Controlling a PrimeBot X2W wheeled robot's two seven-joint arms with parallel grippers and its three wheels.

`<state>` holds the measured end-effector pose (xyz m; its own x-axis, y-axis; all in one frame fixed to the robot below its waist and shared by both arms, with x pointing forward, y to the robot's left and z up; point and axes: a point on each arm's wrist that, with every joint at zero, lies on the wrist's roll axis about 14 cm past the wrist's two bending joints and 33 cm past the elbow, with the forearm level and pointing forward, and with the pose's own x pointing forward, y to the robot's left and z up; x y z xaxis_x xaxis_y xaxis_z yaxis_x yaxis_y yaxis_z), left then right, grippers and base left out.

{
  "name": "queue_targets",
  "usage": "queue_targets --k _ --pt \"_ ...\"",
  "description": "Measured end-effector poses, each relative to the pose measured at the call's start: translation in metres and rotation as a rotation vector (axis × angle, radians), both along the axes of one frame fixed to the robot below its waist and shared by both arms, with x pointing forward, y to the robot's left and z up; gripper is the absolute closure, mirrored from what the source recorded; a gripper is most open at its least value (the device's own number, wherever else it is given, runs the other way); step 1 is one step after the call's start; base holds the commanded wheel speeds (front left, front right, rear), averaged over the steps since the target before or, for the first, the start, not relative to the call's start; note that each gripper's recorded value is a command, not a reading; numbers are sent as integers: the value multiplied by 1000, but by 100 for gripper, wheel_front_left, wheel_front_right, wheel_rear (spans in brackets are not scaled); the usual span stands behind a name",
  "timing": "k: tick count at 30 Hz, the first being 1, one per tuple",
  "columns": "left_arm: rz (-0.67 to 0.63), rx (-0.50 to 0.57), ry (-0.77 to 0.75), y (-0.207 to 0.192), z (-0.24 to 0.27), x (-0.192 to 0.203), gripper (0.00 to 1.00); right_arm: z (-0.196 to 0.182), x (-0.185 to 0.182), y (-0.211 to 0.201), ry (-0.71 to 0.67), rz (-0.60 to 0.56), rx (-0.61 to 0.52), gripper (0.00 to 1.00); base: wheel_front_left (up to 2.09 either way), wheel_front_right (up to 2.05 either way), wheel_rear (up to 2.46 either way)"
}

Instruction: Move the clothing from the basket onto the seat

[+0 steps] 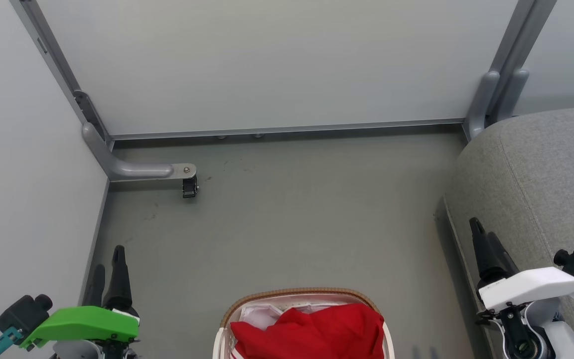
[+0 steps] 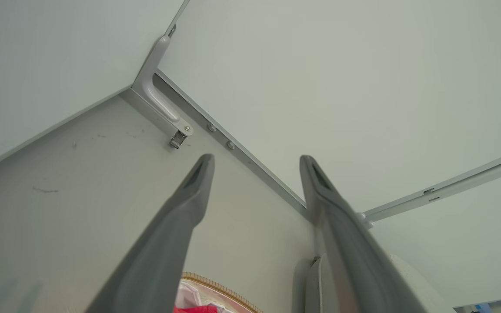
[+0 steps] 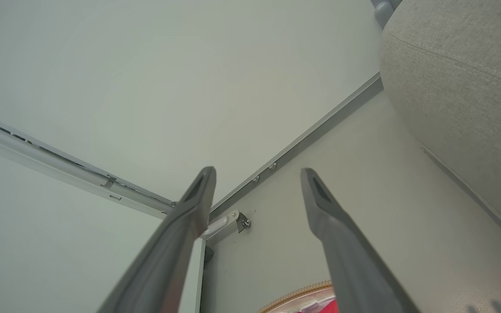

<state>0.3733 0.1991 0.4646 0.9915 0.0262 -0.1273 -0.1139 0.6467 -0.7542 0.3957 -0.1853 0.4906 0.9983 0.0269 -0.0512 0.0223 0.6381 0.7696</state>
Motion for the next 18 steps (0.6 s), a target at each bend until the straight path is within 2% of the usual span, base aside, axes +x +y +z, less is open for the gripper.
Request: queue_targets --k 18 --pt "-45 252 -15 -7 1 -1 0 1 0 11 -30 34 -229 0 0 0 0"
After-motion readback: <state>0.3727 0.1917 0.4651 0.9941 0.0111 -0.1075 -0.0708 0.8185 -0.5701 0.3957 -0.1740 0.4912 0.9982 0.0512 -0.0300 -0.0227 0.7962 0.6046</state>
